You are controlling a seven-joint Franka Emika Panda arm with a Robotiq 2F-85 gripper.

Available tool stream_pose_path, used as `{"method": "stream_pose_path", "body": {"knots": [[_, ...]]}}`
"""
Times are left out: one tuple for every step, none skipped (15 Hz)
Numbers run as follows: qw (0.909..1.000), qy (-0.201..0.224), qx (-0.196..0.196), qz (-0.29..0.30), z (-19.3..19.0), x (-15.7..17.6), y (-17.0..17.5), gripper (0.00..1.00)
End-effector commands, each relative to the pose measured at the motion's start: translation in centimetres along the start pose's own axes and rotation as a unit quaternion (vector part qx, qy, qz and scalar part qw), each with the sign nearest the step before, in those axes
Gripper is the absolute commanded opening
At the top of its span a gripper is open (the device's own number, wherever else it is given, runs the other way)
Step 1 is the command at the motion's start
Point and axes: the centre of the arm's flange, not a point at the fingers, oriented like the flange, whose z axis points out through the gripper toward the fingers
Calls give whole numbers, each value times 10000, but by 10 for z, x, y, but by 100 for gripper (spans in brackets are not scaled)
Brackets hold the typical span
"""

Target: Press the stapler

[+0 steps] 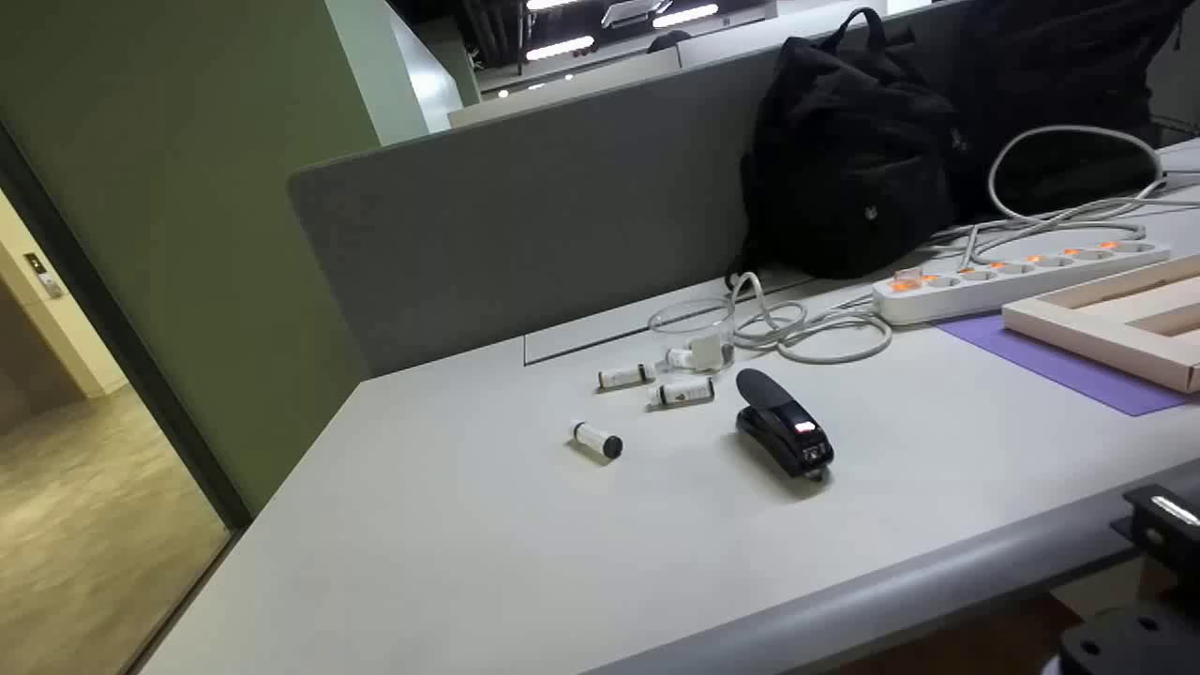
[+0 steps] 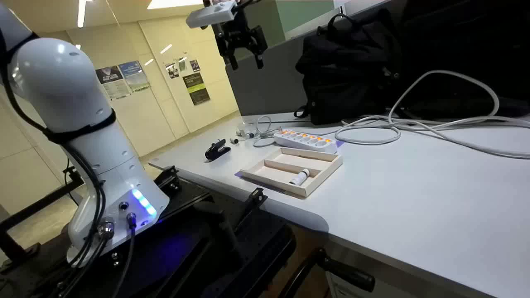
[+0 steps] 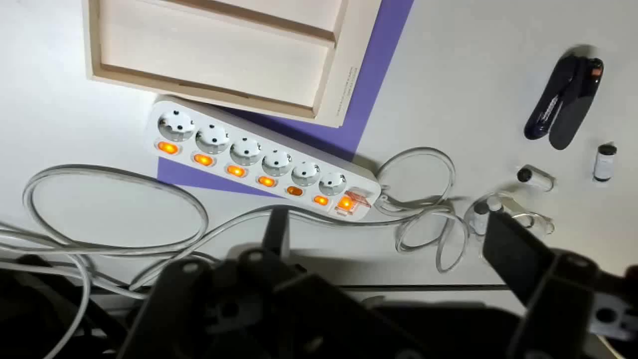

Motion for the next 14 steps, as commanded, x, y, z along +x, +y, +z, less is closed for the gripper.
{"method": "stream_pose_path", "body": {"knots": [[10000,0,0,0,0,0,0,100],[10000,0,0,0,0,0,0,100],[10000,0,0,-1,0,0,0,100],[10000,0,0,-1,0,0,0,100],[10000,0,0,-1,0,0,0,100],[10000,0,0,-1,0,0,0,100],[10000,0,0,-1,0,0,0,100],[10000,0,0,-1,0,0,0,100],[10000,0,0,-1,0,0,0,100],[10000,7,-19,-87,11,8,-17,100],[9998,-43,-22,-215,24,16,-41,100],[9993,-79,-30,-360,34,21,-61,100],[9984,-132,-24,-541,47,25,-85,100],[9969,-211,-29,-761,60,25,-113,100]]}}
